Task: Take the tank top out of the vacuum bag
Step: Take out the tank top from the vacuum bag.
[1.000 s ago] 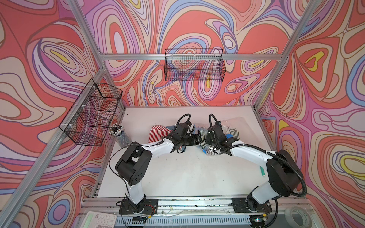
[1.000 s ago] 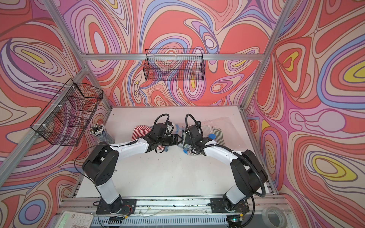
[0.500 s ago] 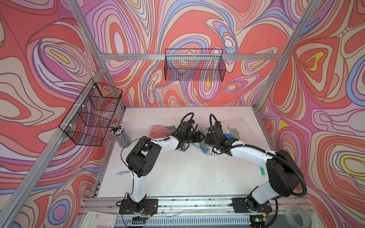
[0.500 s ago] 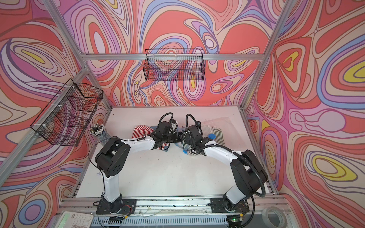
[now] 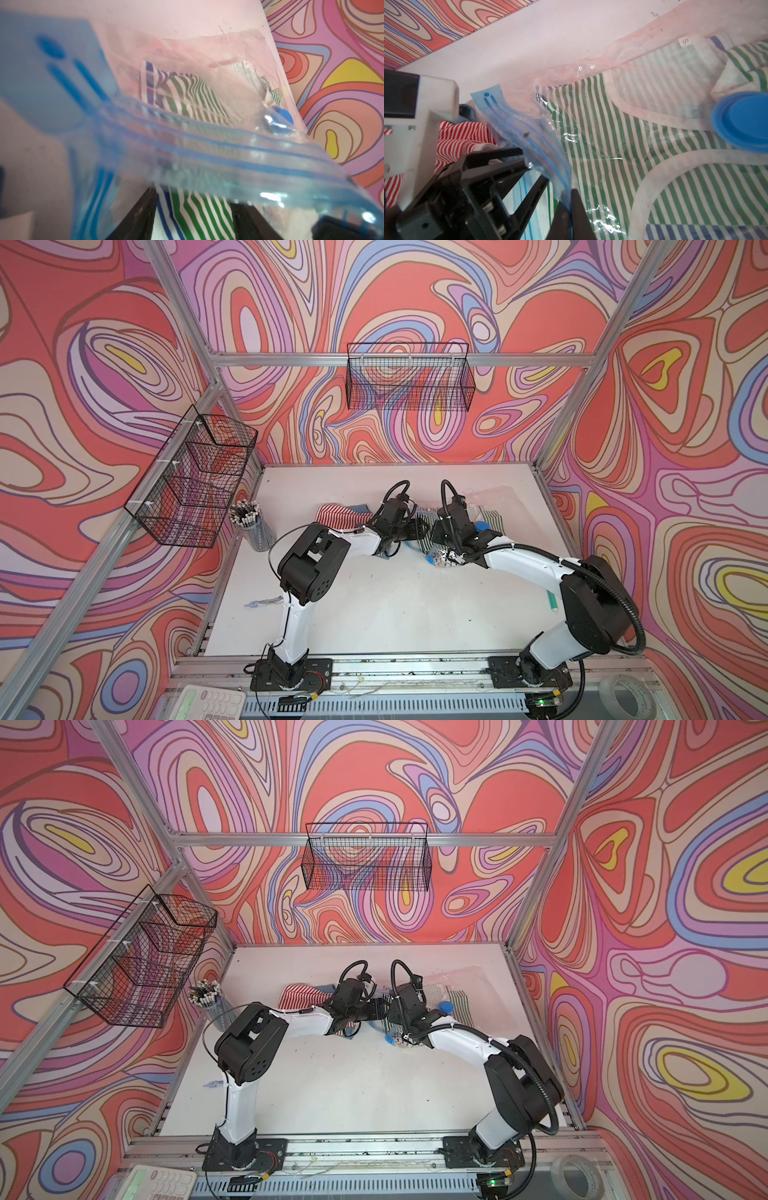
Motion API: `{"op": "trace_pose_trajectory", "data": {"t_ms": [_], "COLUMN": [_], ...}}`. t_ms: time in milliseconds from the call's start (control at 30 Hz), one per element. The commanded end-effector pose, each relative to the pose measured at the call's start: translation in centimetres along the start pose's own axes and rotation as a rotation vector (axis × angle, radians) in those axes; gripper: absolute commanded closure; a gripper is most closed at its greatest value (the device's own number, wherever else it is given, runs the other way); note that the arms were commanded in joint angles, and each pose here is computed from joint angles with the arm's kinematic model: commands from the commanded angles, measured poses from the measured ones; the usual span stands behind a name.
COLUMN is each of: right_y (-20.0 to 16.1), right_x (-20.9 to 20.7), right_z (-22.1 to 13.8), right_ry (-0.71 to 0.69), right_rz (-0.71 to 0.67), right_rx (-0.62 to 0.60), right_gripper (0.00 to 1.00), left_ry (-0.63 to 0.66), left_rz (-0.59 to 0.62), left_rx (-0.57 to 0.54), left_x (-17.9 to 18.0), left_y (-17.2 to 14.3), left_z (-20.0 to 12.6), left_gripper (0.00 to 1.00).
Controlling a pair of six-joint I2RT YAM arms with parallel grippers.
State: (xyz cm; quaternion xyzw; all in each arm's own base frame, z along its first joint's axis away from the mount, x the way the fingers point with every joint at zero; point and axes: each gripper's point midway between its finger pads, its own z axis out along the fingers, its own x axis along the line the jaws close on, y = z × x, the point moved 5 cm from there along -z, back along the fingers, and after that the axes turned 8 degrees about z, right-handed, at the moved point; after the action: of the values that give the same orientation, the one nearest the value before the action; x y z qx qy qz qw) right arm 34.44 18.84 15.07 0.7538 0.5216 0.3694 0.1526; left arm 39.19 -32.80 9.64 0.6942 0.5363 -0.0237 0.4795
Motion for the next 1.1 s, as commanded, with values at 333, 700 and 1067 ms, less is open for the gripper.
{"op": "trace_pose_trajectory", "data": {"t_ms": [333,700,1067], "right_y": [0.4,0.1,0.2], "right_x": [-0.4,-0.8,-1.1], "right_z": [-0.7,-0.6,-1.0], "right_ry": [0.004,-0.01,-0.014], "right_rz": [0.025,0.02,0.03], "right_rx": [-0.026,-0.029,-0.043], "right_gripper": [1.0,1.0,1.0], "left_ry": [-0.019,-0.058,0.096], "left_rz": [-0.012,-0.002,0.033], "left_rx": [-0.008,0.029,0.124], "left_x": [-0.1,-1.6,-0.7], "left_y": [0.2,0.0,-1.6], "left_z": [1.3,2.3,2.7], "left_gripper": [0.42,0.55,0.54]}}
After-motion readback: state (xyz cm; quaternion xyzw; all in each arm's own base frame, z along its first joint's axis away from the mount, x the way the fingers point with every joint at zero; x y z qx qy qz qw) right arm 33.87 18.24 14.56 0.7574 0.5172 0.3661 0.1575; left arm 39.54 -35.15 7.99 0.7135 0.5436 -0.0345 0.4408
